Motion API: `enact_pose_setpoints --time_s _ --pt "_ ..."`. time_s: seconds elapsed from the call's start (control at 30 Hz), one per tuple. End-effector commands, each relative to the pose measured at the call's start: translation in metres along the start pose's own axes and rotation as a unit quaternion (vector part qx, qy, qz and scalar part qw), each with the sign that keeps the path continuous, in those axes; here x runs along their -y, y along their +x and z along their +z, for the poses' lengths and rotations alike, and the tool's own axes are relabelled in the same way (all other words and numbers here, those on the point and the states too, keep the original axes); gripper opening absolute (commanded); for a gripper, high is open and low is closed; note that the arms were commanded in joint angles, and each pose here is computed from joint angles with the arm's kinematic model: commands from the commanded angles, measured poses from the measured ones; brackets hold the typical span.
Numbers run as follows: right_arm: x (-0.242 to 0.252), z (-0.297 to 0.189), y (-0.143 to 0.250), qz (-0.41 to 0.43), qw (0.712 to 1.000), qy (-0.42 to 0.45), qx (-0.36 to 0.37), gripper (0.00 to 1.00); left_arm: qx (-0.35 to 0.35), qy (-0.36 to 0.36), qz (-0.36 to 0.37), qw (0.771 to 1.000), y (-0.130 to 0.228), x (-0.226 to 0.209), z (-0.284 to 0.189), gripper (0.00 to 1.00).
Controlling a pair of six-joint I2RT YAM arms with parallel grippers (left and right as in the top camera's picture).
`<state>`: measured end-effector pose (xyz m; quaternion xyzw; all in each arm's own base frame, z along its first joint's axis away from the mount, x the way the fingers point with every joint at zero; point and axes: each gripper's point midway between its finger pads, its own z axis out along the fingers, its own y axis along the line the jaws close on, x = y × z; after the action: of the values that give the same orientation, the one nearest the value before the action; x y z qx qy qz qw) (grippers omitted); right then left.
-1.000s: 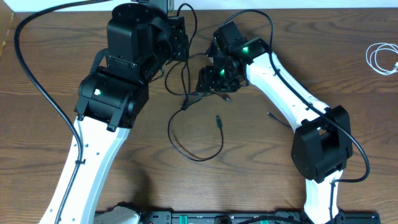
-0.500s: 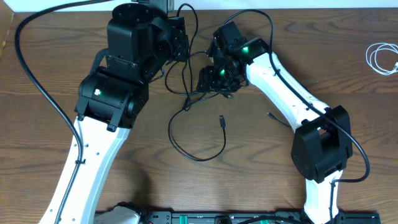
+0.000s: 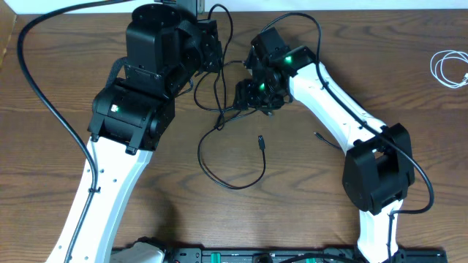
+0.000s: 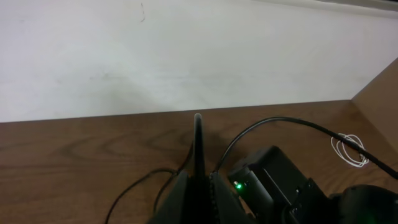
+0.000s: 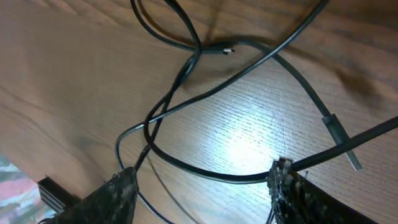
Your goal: Untangle cables
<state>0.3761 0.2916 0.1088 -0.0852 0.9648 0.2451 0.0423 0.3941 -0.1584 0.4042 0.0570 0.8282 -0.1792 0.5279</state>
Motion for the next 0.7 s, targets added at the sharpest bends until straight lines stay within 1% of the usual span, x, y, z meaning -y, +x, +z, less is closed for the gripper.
enact_pose_setpoints --time_s 0.0,0.4,0.67 --pt "0.003 0.008 0.006 -0.003 1.000 0.009 -0.010 0.65 0.000 -0.007 0.002 1.000 0.000 -0.004 0.002 0.08" --pt "0.009 0.012 0.007 -0.001 1.000 0.026 -0.007 0.65 0.000 -0.007 0.002 1.000 0.000 -0.004 0.002 0.07" --pt "0.007 0.038 0.008 0.027 0.999 0.026 0.014 0.68 -0.002 -0.008 0.002 1.000 0.001 -0.004 0.002 0.07"
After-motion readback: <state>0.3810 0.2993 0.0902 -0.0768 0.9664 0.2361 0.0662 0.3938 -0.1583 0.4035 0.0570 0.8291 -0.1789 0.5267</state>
